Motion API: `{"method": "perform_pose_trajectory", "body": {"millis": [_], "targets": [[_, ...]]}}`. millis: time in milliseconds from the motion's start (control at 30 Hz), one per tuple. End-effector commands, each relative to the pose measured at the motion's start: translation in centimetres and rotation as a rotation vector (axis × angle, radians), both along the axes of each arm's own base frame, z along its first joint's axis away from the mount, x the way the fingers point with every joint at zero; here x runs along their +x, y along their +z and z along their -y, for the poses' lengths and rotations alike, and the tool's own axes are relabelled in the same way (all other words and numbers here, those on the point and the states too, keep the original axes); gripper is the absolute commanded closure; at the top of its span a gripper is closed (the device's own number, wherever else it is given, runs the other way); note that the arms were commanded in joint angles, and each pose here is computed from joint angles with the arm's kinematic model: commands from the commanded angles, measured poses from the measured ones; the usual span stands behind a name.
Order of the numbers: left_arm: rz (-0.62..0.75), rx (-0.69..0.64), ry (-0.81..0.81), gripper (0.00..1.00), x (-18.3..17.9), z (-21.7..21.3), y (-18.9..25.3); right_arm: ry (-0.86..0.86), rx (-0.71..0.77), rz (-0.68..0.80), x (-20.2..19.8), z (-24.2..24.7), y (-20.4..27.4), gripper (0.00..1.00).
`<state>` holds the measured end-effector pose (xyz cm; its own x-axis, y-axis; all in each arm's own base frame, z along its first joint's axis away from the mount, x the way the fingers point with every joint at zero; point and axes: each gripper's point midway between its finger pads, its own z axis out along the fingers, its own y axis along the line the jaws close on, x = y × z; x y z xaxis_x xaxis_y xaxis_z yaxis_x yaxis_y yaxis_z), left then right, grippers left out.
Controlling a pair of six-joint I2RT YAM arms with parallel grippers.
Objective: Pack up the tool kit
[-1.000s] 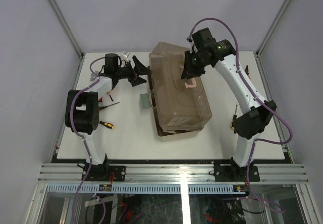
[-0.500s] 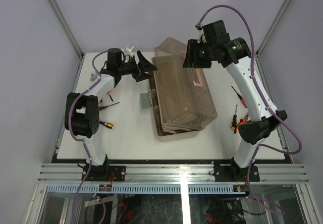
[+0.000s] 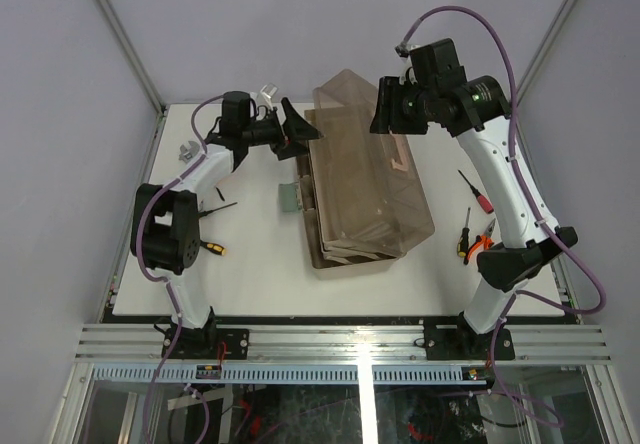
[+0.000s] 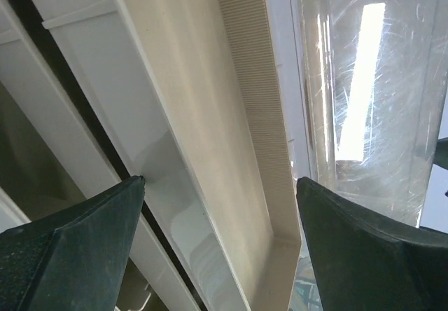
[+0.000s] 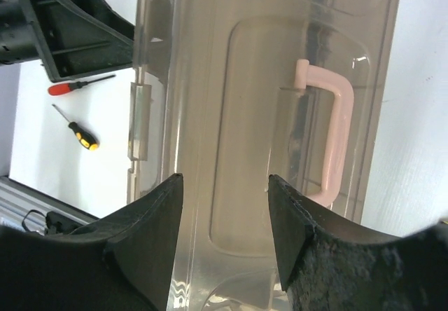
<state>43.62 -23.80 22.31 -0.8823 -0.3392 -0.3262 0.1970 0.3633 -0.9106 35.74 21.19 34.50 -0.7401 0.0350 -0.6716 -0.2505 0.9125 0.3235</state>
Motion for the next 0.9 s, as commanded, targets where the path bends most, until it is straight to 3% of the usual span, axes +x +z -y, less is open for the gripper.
{"method": "perform_pose_trajectory", "body": {"millis": [0,300,867], "targets": [[0.083,-0.034,-0.048,0.11,-0.5,1.4,3.4,-0.022,-0.048,0.044,-0.2,1.5,1.2,0.42],[0.077,-0.031,-0.058,0.11,-0.5,2.0,3.3,0.000,-0.052,0.052,0.0,1.1,1.8,0.42],[0.062,-0.023,-0.058,0.11,-0.3,2.1,2.5,-0.016,-0.197,0.029,-0.3,2.5,-0.5,0.40]]}}
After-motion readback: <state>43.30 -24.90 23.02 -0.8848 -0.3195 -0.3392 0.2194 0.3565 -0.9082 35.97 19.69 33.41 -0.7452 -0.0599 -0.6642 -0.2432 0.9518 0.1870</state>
